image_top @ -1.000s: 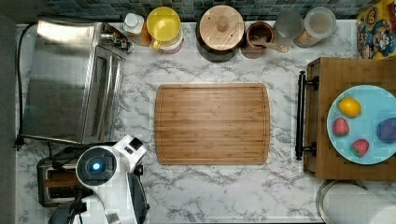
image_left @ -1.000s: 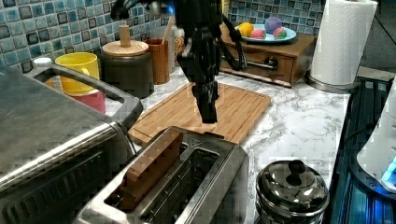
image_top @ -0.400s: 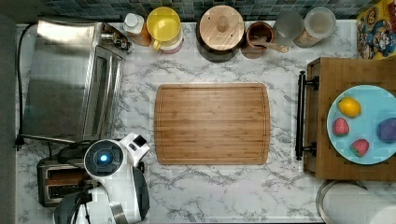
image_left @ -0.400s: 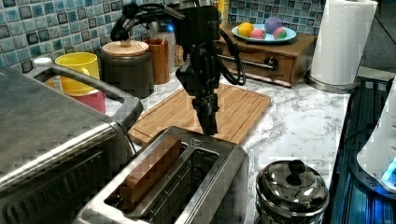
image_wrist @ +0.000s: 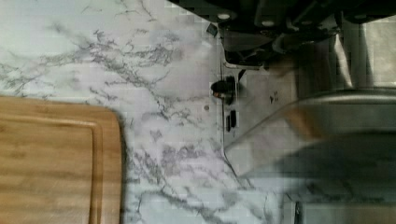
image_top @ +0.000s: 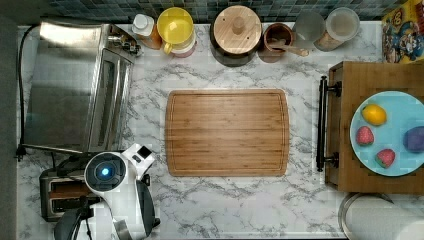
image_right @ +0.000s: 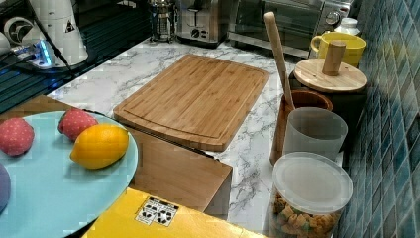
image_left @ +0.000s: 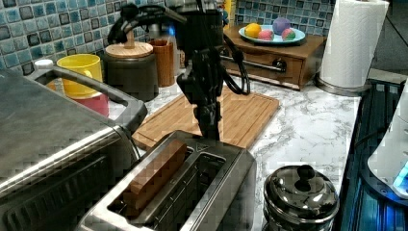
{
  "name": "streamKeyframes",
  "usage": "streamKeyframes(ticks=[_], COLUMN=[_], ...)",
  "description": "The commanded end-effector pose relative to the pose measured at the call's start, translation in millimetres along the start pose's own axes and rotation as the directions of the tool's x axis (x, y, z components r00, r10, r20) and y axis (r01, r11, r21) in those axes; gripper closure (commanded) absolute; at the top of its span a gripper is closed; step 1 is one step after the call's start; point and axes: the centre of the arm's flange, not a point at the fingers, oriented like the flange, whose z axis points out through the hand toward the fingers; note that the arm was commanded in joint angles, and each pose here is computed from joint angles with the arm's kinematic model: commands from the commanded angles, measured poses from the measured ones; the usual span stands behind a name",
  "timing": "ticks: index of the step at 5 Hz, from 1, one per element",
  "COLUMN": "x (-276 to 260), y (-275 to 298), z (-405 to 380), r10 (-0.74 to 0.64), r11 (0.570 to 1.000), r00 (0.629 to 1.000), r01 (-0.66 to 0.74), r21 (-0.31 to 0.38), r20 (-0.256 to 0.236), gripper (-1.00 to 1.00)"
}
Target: Turn on the toaster.
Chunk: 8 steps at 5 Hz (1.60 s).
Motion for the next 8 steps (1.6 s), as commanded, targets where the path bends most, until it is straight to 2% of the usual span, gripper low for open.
streamKeyframes(ticks=[1, 4, 5, 6, 7, 8], x=[-12.5, -5.6, -23.9, -62.4, -73.9, -73.7], y=[4.2, 46.8, 84.7, 101.9, 96.8, 96.8], z=[61.3, 177.3, 227.2, 259.2, 264.7, 264.6], r10=[-0.002, 0.099, 0.179, 0.176, 0.157, 0.157], r11=[0.994, 0.985, 0.977, 0.979, 0.985, 0.985], r00=[0.993, 0.944, 0.894, 0.877, 0.874, 0.875], r01=[0.014, -0.049, -0.112, -0.110, -0.103, -0.103], r21=[-0.105, -0.164, -0.184, -0.171, -0.141, -0.141], r20=[0.117, 0.314, 0.410, 0.446, 0.459, 0.459], gripper=[1.00, 1.00, 1.00, 1.00, 1.00, 1.00])
